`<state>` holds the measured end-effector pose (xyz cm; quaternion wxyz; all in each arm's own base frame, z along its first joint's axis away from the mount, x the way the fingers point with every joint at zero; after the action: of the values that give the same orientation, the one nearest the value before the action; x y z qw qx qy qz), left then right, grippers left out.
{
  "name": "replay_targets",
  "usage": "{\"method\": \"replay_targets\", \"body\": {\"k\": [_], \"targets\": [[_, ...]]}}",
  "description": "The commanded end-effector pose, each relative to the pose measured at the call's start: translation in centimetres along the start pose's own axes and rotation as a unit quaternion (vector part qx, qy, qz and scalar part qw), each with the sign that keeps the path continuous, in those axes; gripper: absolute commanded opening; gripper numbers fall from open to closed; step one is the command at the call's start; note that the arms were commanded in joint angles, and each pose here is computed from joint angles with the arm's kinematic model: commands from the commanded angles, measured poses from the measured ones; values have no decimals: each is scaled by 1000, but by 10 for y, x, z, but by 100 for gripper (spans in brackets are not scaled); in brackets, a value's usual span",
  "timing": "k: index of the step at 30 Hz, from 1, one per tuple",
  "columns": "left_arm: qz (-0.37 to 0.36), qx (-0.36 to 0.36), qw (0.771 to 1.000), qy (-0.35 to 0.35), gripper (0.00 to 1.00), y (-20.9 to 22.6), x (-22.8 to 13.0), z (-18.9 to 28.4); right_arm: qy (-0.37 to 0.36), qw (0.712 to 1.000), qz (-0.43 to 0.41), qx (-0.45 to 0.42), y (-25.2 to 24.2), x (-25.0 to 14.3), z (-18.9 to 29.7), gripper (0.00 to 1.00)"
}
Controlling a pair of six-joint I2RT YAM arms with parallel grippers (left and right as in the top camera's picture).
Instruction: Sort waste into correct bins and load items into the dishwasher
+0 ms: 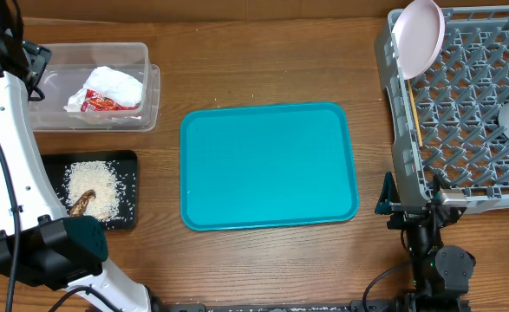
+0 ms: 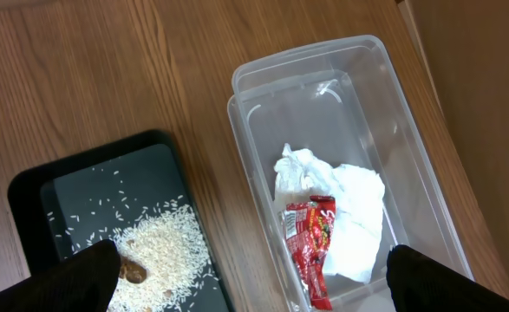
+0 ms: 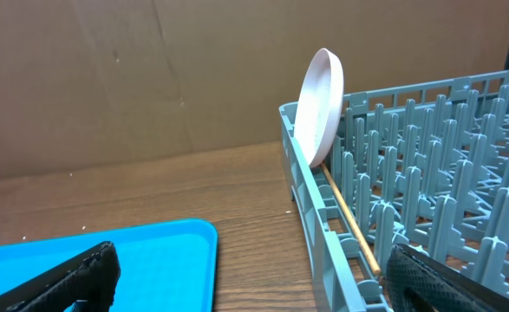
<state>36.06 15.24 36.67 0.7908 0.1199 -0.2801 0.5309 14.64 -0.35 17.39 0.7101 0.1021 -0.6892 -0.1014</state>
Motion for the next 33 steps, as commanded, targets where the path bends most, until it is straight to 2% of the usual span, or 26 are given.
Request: {"method": "replay_targets", "body": {"k": [1,27,32,33], "targets": [[-2,5,1000,-7,100,-1,1,0,-5,1000,2,-6,-2,-1,0,100],[-5,2,1000,2,100,-4,-2,-4,-5,1000,2,-6,-2,-1,0,100],[-2,-4,1000,-20,100,5,3,16,-5,1000,1,-6,-2,-1,0,100],[-22,0,1000,-17,100,10,1,22,-5,1000,1,-6,-2,-1,0,100]]}}
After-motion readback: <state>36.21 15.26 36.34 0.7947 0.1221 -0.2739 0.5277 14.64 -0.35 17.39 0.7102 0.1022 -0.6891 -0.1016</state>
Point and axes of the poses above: each gripper's point midway between its finger pads, its own z axis back along the fingers, its own y axis along the line the jaws close on, x = y × z, the point moved 10 cm from there along z, back along the fingers, and after that the axes turned 8 degrees about -z, right-handed, at the moved point
